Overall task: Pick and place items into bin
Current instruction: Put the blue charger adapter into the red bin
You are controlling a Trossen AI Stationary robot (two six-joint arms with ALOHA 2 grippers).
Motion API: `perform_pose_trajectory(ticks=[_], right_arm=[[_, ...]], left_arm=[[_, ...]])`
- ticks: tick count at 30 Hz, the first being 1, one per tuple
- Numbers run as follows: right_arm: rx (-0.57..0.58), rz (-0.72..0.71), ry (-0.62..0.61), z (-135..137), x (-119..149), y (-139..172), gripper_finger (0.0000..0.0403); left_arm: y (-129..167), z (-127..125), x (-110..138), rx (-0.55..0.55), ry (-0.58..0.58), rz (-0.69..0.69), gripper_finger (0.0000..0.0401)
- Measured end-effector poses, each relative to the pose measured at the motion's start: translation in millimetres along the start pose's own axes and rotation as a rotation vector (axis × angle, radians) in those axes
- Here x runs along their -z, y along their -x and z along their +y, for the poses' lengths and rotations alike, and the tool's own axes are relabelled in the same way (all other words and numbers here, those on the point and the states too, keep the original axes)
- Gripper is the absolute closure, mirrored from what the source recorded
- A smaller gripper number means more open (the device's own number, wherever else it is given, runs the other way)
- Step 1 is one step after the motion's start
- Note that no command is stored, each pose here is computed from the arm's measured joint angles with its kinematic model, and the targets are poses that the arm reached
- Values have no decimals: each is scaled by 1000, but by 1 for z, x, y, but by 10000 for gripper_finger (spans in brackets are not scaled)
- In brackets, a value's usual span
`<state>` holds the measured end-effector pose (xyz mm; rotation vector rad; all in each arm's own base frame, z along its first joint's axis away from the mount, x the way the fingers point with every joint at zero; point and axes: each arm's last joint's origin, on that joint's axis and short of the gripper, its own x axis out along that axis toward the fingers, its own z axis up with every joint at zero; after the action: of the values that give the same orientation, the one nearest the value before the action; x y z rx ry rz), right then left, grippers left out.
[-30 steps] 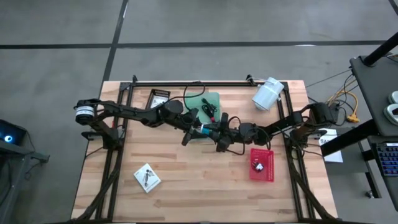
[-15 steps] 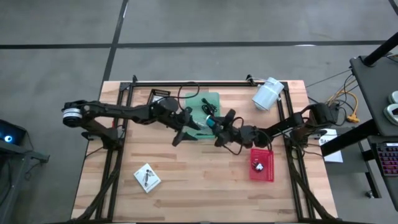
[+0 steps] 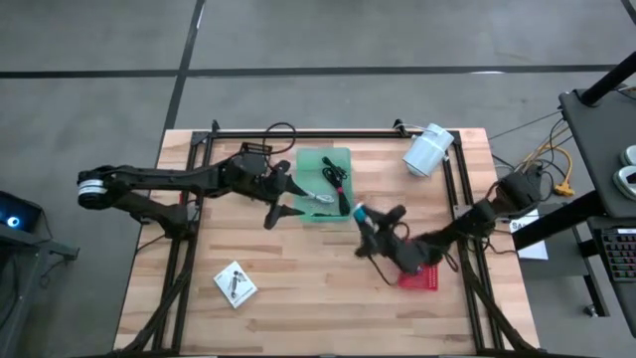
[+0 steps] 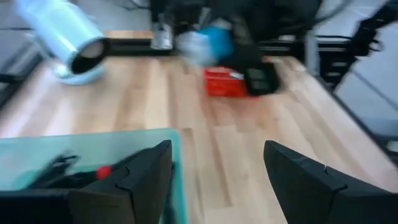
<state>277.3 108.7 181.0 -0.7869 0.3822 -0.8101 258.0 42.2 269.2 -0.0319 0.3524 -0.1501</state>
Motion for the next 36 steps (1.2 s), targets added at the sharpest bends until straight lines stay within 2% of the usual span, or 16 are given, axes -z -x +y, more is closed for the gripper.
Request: perform_pose_trajectory(ticks=[4, 6, 9, 12, 15, 19, 22, 28, 32, 36], right_arm=[[-209, -177, -141, 10, -8, 28, 268], [-273, -216, -198, 13, -10, 38, 268], [-312, -220, -286, 13, -11, 49, 268], [-369, -204, -432, 7, -12, 60, 268], [-486, -169, -564, 0, -11, 68, 268], [-738, -39, -707, -8, -3, 72, 268], [-760, 126, -793, -16, 10, 73, 268], [-732, 431, -871, -34, 37, 75, 268], [-789, 541, -859, -44, 44, 78, 268], [-874, 581, -870, -60, 44, 81, 268]], left_arm=[[4, 2, -3, -64, -7, -14, 163], [4, 2, -3, -68, -8, -17, 163], [4, 2, -4, -69, -8, -18, 163], [3, 2, -3, -68, -7, -15, 163], [3, 2, -3, -69, -40, -12, 163], [3, 3, -3, -76, -86, -11, 163], [3, 3, -3, -97, -83, -11, 163], [3, 3, -3, -100, -75, -8, 163], [3, 3, -3, -100, -74, -8, 163], [3, 3, -3, -100, -74, -8, 163]])
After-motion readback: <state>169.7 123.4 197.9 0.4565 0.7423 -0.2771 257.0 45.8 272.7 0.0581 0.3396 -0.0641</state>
